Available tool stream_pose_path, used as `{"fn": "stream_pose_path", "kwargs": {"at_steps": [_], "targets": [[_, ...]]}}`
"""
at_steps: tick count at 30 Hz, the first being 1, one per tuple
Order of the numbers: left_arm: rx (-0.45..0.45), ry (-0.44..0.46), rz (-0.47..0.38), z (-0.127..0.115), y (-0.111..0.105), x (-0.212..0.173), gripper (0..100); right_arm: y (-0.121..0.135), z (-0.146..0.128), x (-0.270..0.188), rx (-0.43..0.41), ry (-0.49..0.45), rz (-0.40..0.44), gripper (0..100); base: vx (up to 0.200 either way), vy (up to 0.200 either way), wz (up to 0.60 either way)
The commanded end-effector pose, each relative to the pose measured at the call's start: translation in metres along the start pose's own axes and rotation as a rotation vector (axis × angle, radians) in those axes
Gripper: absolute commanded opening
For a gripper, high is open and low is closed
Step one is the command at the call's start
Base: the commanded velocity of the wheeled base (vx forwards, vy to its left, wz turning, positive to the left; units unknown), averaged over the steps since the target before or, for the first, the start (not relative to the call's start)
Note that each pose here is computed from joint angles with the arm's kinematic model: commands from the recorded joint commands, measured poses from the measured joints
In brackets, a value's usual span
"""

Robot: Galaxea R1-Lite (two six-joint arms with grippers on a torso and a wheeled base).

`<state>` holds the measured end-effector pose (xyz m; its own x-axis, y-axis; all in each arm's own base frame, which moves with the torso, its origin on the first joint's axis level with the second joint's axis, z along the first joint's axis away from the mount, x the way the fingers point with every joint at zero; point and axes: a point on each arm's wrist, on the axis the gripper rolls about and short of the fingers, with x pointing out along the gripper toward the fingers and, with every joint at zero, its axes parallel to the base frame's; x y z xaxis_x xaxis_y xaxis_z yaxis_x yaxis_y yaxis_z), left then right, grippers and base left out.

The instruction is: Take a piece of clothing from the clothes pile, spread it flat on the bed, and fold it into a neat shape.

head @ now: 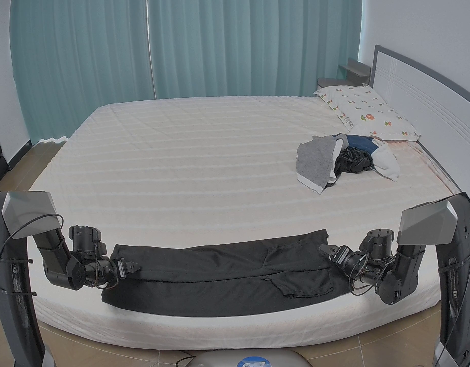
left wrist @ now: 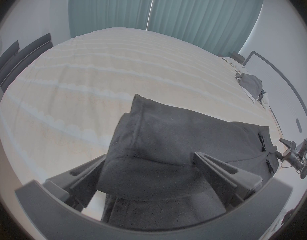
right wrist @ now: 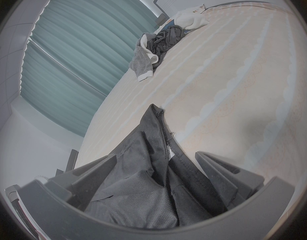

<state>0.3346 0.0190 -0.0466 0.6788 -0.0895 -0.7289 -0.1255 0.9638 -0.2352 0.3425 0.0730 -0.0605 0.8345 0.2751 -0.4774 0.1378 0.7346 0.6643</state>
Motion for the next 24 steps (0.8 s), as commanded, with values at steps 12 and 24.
{"fn": "stream_pose_path", "kwargs": {"at_steps": [12, 24], "targets": [[0.004, 0.026, -0.012, -0.0065, -0.0019, 0.0038, 100, -0.0002, -0.0005, 0.0002, 0.0, 0.001, 0.0, 100, 0.0, 0.0, 0.0], [0.005, 0.033, -0.014, -0.0085, -0.0022, 0.0069, 100, 0.0, -0.0002, 0.0005, 0.0, 0.0, 0.001, 100, 0.0, 0.0, 0.0]]}}
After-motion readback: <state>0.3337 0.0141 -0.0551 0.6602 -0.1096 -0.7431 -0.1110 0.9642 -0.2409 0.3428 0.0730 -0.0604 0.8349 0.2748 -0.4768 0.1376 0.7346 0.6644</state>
